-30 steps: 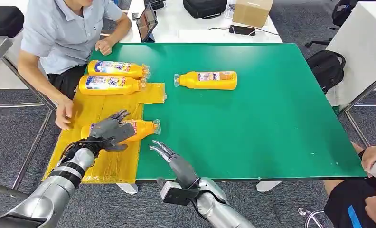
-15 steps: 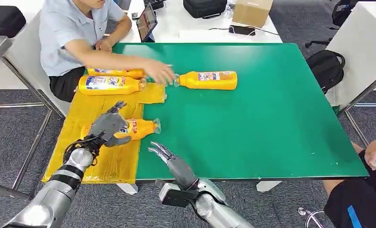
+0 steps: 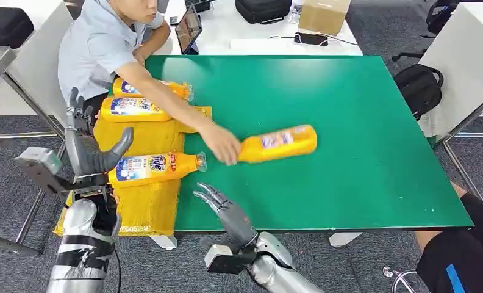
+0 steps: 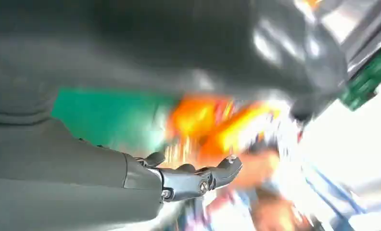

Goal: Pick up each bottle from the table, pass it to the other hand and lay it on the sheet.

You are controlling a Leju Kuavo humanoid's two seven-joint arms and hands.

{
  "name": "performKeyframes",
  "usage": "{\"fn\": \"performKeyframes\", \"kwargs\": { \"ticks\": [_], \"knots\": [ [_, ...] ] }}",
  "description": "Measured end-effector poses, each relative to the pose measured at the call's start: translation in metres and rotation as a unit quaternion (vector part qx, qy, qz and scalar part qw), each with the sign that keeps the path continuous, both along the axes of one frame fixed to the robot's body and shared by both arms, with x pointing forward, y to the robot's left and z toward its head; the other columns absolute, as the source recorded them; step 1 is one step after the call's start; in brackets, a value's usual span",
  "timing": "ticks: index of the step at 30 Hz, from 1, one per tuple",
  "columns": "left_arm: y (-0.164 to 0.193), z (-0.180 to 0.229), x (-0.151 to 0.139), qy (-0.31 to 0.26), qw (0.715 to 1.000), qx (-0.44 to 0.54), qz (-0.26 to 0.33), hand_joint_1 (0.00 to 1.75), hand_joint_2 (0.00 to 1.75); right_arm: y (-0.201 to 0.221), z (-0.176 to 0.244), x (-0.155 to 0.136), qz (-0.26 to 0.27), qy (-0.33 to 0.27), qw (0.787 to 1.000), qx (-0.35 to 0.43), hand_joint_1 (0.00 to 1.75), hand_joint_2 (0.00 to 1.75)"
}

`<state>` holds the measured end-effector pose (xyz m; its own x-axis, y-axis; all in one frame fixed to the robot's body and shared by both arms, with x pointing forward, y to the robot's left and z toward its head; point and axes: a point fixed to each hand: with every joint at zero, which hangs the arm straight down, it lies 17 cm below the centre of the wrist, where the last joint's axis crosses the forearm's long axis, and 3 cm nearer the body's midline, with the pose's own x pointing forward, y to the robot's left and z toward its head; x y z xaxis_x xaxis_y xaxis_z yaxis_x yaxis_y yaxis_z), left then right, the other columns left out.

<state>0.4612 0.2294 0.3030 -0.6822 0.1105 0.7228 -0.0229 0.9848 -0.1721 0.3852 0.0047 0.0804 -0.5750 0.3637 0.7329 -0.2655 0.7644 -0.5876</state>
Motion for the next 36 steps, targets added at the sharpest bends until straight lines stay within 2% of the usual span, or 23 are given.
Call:
{"fn": "performKeyframes", "kwargs": {
  "ticks": [2,6,9,16,28,36],
  "knots": [
    [0.009,-0.001,-0.012,-0.002,1.000,-0.011,0.023,0.00,1.75,-0.021,-0.003,0.009,-0.050,-0.063,0.993,-0.080,0.00,1.75],
    [0.024,-0.009,-0.045,-0.003,0.997,0.005,0.076,0.00,1.75,-0.079,-0.012,0.033,-0.134,-0.102,0.966,-0.197,0.00,1.75],
    [0.028,-0.013,-0.062,-0.001,0.995,0.014,0.096,0.00,1.75,-0.117,-0.007,0.044,-0.179,-0.108,0.954,-0.215,0.00,1.75],
    [0.030,-0.016,-0.079,0.005,0.991,0.038,0.130,0.00,1.75,-0.175,0.005,0.056,-0.265,-0.130,0.915,-0.273,0.00,1.75],
    [0.032,-0.012,-0.084,0.004,0.991,0.031,0.129,0.00,1.75,-0.197,0.008,0.064,-0.286,-0.119,0.909,-0.281,0.00,1.75],
    [0.025,-0.009,-0.082,0.003,0.992,0.037,0.118,0.00,1.75,-0.226,-0.018,0.089,-0.313,-0.065,0.889,-0.328,0.00,1.75]
  ]
}}
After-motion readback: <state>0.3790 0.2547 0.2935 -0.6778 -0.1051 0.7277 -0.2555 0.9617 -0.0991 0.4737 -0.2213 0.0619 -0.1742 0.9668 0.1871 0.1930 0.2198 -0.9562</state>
